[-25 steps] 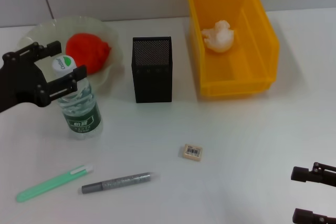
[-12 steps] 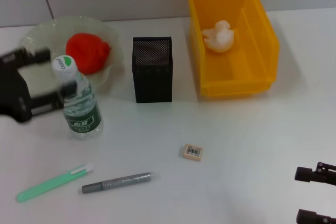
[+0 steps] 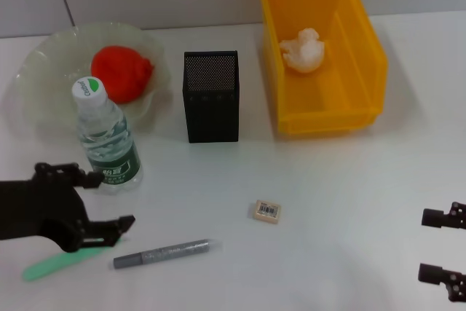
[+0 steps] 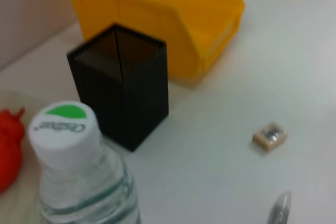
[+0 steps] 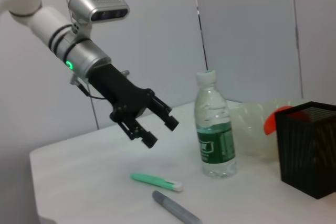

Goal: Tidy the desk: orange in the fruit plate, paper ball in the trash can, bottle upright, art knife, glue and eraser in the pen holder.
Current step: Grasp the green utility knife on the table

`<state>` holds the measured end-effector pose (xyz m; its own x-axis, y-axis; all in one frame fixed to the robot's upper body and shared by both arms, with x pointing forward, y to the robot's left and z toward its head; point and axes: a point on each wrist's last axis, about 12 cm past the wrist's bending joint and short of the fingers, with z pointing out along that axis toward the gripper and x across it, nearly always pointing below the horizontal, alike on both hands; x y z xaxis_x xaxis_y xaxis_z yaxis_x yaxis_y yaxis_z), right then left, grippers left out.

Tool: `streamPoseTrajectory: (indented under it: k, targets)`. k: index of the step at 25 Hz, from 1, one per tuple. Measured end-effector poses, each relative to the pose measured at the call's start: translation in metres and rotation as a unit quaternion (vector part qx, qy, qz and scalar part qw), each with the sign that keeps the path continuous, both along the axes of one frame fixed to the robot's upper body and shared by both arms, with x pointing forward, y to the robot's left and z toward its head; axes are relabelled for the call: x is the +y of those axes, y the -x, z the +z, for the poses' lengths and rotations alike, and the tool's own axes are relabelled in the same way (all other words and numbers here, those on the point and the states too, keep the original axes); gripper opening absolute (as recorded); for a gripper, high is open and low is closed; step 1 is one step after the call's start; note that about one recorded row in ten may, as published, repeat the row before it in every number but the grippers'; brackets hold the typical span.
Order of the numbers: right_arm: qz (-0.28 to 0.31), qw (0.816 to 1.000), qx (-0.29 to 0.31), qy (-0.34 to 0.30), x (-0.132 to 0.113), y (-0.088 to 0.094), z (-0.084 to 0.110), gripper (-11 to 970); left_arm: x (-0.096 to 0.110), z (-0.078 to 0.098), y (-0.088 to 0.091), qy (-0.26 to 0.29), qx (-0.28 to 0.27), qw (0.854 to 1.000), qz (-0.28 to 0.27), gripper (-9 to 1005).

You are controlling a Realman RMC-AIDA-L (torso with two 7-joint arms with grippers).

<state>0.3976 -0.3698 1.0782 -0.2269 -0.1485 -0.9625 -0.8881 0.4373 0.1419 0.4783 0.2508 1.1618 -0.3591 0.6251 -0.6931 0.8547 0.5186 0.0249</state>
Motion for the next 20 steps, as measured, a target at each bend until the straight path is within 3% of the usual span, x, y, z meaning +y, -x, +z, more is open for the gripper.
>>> streamPoseTrajectory:
  k: [4, 8, 10, 12, 20]
  targets:
    - [-0.003, 1.0, -0.003, 0.005, -0.002, -0.005, 0.002, 776, -0.009, 0.001, 0.0, -0.017, 0.012, 1.0, 0.004, 782]
    - [-0.014, 1.0, -0.004, 0.016, -0.004, -0.008, 0.002, 779, -0.033, 0.008, -0.008, -0.049, 0.054, 0.997, 0.019, 782]
    - [-0.022, 1.0, -0.003, 0.021, -0.005, -0.009, 0.0, 781, -0.033, 0.008, -0.008, -0.049, 0.054, 0.997, 0.019, 782]
    - [-0.026, 0.999, -0.003, 0.024, -0.005, -0.009, -0.001, 782, -0.045, 0.005, -0.014, -0.096, 0.06, 0.993, 0.035, 781]
    - [-0.029, 0.999, 0.001, 0.029, -0.007, -0.008, -0.002, 782, -0.055, -0.005, -0.015, -0.144, 0.07, 0.986, 0.046, 779]
